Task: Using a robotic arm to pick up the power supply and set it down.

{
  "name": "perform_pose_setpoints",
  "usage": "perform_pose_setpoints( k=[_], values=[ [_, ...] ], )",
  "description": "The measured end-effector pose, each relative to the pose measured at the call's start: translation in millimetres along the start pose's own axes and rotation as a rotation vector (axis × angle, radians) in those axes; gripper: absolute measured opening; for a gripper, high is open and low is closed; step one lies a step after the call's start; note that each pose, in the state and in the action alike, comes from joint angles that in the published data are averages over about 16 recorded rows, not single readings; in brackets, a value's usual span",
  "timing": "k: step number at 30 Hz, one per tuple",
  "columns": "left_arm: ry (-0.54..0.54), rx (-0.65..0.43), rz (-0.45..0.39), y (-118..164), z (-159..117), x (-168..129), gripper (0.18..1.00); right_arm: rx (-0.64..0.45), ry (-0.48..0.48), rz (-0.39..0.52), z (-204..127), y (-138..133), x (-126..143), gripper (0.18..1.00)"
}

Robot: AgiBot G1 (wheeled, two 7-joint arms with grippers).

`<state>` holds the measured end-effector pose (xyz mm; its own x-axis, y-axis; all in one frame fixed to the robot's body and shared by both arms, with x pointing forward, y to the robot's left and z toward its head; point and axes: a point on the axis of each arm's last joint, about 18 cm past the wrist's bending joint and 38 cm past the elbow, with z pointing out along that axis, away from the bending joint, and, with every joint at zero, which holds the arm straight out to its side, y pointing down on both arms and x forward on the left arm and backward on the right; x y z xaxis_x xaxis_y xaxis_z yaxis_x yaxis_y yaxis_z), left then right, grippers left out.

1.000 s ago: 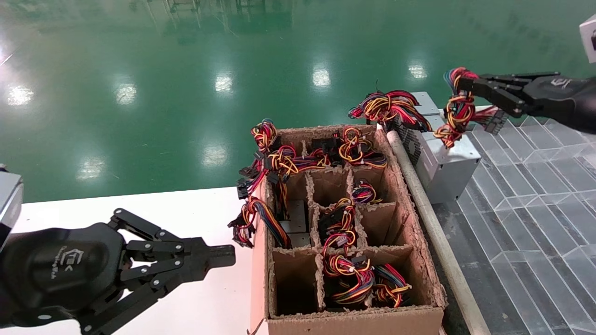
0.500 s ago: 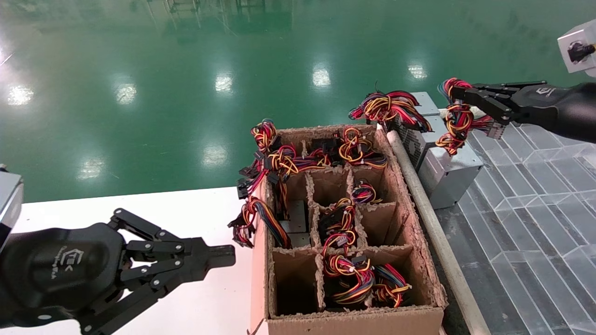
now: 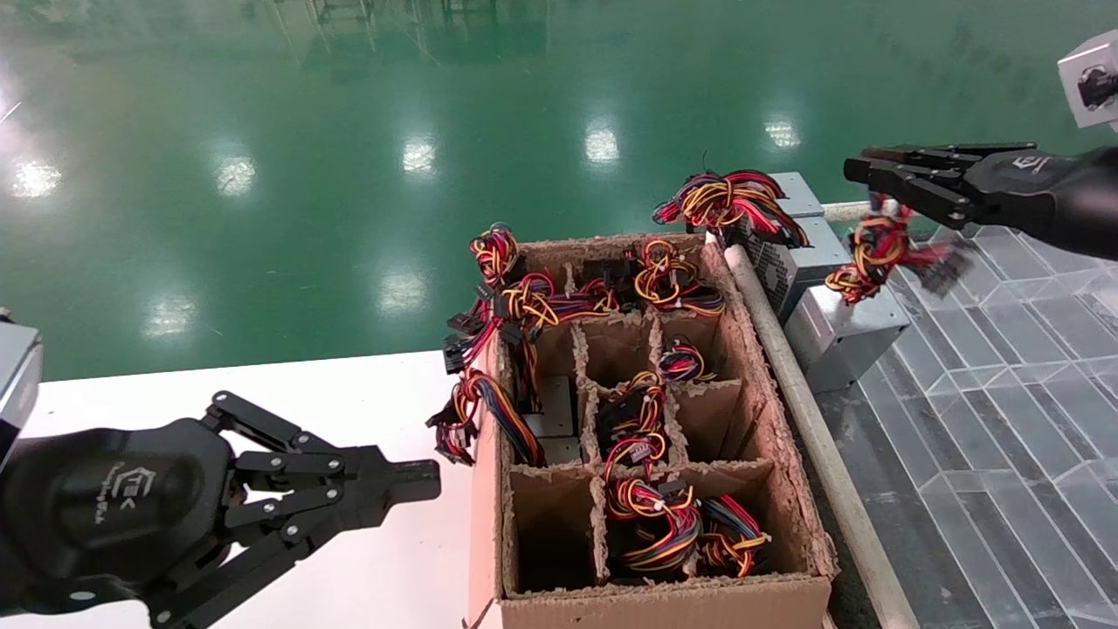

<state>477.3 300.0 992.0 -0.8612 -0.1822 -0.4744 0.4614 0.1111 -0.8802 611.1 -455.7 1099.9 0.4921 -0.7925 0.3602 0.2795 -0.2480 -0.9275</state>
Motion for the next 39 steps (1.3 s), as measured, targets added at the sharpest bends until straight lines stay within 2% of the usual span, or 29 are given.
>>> perform_pose_setpoints(
  k=[7, 19, 29, 39],
  values=[
    [0.0, 0.0, 0.0, 0.0, 0.0, 0.0, 0.191, 0.036, -0.003, -0.037, -2.8, -13.9, 0.2, 0.348],
    [0.0, 0.0, 0.0, 0.0, 0.0, 0.0, 0.191, 0.157, -0.054, -0.124, -7.6, -35.7, -13.5, 0.61],
    [0.0, 0.0, 0.0, 0.0, 0.0, 0.0, 0.191, 0.186, -0.151, -0.134, -3.0, -28.2, -41.6, 0.836],
    [0.0, 0.0, 0.0, 0.0, 0.0, 0.0, 0.207, 0.202, -0.266, -0.128, -0.6, -16.7, -76.5, 0.959]
  ],
)
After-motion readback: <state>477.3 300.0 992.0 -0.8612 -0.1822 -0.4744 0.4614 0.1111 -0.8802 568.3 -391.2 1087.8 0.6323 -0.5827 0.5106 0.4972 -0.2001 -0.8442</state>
